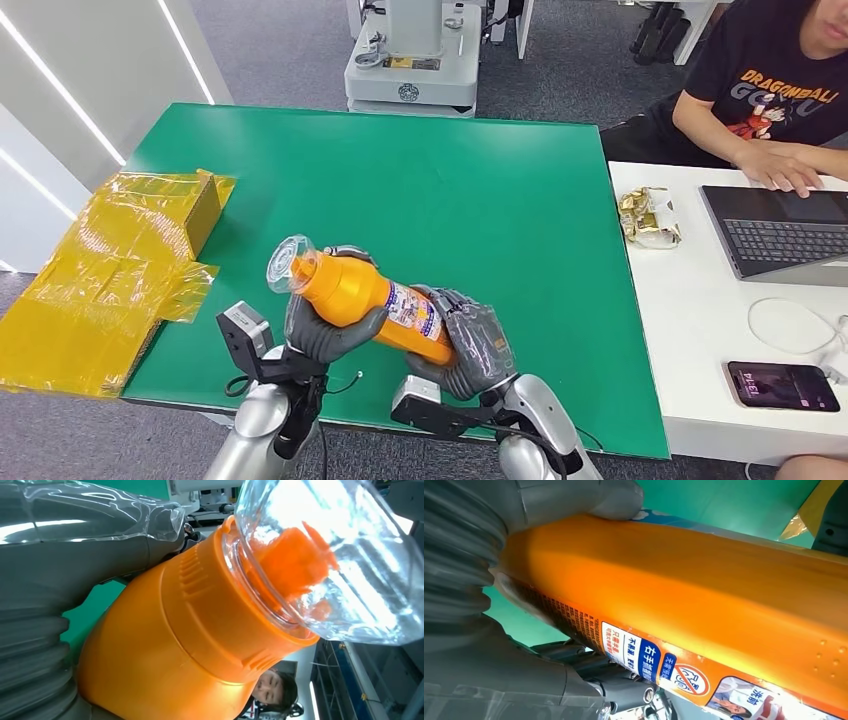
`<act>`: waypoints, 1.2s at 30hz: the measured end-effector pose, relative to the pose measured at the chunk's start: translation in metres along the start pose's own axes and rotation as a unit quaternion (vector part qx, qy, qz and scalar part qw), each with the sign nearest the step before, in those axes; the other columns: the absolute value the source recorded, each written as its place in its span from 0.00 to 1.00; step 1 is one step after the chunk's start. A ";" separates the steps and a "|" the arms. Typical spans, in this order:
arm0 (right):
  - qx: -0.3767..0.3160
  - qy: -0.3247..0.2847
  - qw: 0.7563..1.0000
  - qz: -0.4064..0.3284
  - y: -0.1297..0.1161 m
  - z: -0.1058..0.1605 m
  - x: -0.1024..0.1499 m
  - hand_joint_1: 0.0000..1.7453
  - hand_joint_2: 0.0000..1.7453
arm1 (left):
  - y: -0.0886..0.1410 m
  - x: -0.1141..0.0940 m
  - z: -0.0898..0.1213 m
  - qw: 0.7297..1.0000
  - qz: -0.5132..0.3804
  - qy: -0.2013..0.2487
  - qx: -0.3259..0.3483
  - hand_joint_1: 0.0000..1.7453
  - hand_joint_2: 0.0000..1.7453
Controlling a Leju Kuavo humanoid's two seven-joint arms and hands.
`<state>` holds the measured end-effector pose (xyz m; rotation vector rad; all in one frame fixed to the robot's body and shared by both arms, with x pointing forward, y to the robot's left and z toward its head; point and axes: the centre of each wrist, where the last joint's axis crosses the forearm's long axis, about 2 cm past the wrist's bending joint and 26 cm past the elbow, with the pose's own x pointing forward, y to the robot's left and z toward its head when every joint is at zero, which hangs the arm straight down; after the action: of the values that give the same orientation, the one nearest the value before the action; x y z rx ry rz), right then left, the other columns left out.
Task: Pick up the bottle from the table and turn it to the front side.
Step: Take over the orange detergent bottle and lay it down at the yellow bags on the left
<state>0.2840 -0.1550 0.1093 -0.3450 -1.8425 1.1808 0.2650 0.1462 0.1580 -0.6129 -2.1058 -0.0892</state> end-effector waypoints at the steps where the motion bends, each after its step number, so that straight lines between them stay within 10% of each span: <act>1: 0.001 0.000 1.000 0.000 0.000 0.000 0.000 0.94 1.00 | 0.000 0.000 0.000 1.000 -0.001 -0.001 0.000 1.00 1.00; 2: 0.001 -0.001 1.000 0.000 0.000 0.000 0.000 0.90 1.00 | 0.001 0.000 0.001 1.000 -0.002 -0.002 0.000 1.00 1.00; 6: 0.000 -0.003 1.000 -0.005 0.001 0.000 0.001 0.03 1.00 | 0.002 0.000 0.002 1.000 -0.005 -0.006 0.002 1.00 1.00; 7: -0.001 -0.003 1.000 -0.006 0.001 0.000 0.001 0.00 1.00 | 0.002 0.000 0.002 1.000 -0.006 -0.007 0.003 1.00 1.00; 36: -0.215 -0.170 0.940 -0.200 -0.014 0.001 0.075 0.00 1.00 | 0.032 0.018 -0.003 0.988 -0.113 -0.068 0.083 1.00 1.00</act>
<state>0.2438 -0.1152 0.1601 0.0080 -2.3383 0.5738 0.2733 0.1803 0.1684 -0.2855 -2.2812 0.0003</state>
